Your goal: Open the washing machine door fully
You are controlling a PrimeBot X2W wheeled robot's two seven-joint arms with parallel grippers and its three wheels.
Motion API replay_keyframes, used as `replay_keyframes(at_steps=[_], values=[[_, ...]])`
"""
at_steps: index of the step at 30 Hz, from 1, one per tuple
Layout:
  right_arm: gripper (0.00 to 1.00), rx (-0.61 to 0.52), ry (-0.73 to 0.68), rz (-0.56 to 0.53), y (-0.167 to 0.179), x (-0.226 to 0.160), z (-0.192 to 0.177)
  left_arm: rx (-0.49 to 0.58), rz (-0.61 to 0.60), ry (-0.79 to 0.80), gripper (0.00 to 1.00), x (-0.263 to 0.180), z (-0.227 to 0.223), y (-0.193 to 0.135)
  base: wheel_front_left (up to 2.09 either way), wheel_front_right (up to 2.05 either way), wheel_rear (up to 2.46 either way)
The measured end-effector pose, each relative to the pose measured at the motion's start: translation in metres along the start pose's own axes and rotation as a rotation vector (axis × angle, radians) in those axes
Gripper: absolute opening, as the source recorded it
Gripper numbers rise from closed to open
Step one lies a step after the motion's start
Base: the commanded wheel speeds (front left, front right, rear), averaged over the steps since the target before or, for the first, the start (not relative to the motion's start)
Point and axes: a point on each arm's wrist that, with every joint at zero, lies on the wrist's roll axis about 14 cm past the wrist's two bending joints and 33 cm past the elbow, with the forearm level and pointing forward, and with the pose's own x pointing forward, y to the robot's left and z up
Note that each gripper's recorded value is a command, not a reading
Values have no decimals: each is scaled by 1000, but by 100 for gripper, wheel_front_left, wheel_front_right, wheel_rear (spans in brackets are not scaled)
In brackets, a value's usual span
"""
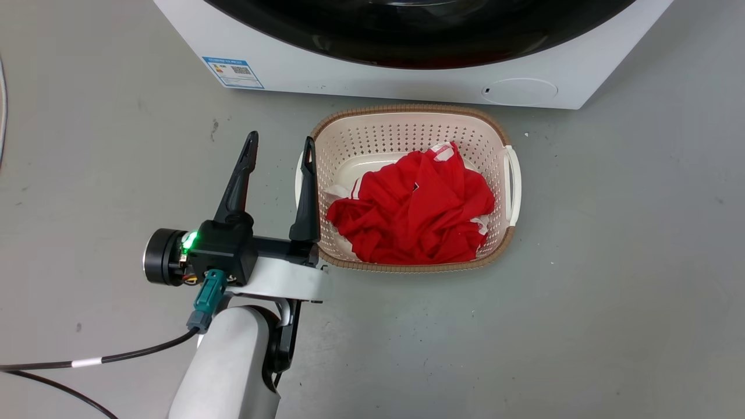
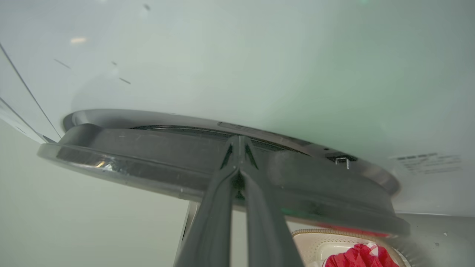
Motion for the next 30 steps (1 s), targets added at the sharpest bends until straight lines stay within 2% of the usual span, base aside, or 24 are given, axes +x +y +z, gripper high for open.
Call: replay_keyframes(at_steps=[14,30], values=[[0,-5,212,23,-1,0,-39,-7,-2,8,100,2,-4,-3,0,0,0],[0,61,467,131,27,-50,-98,-2,-5,-30,100,-11,21,-3,0,0,0]])
